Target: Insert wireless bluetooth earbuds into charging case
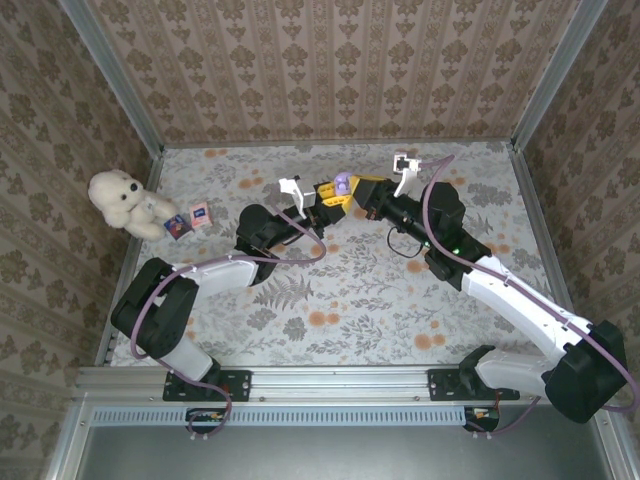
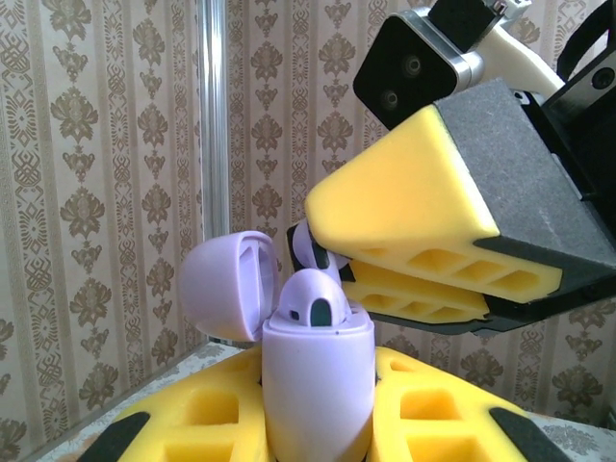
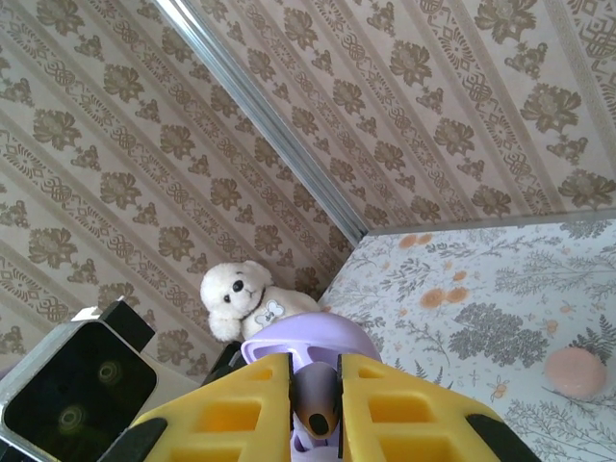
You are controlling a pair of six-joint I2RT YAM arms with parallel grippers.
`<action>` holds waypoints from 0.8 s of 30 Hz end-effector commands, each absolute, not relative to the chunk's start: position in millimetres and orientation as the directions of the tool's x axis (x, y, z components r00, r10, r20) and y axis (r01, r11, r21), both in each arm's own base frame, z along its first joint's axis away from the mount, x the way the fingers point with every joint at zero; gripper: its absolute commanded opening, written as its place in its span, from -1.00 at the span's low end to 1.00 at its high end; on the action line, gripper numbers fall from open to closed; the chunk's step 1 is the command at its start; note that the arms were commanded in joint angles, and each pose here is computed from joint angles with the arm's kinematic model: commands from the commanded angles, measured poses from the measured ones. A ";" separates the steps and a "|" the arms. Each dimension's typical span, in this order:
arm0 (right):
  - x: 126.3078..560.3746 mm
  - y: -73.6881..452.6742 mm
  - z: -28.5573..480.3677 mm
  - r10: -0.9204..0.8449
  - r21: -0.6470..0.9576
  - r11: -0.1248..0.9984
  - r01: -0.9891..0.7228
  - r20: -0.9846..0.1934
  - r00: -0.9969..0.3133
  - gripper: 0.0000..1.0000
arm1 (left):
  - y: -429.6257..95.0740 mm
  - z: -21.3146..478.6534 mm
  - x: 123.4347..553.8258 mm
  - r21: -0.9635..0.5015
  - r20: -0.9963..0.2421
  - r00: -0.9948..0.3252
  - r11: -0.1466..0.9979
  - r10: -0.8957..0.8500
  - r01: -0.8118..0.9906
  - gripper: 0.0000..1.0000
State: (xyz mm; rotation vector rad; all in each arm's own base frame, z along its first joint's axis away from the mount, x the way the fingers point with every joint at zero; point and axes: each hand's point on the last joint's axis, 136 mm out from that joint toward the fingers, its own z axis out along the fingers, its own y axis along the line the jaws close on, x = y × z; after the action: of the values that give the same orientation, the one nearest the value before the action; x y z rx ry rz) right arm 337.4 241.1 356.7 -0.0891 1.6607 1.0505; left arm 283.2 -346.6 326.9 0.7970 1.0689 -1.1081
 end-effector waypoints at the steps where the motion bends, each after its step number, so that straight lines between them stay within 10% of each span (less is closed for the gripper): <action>1: 332.4 242.3 347.5 0.406 0.568 0.603 -0.560 -0.823 -0.397 -0.65 | -343.7 350.8 277.0 0.036 -0.927 0.137 0.280 -0.350 0.959 -1.00; 8: 335.4 240.3 344.5 0.408 0.572 0.615 -0.543 -0.820 -0.402 -0.56 | -343.9 348.4 277.2 0.029 -0.929 0.129 0.278 -0.347 0.960 -1.00; 24: 338.5 206.5 385.7 0.468 0.592 0.645 -0.483 -0.806 -0.363 0.33 | -343.5 321.0 281.3 -0.015 -0.947 0.083 0.299 -0.311 0.954 -1.00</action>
State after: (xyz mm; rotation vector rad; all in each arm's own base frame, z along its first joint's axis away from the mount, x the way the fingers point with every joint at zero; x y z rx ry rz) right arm 345.7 220.3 349.2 -0.0294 1.7324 0.9999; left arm 285.7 -344.1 321.2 0.7771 1.0878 -1.0962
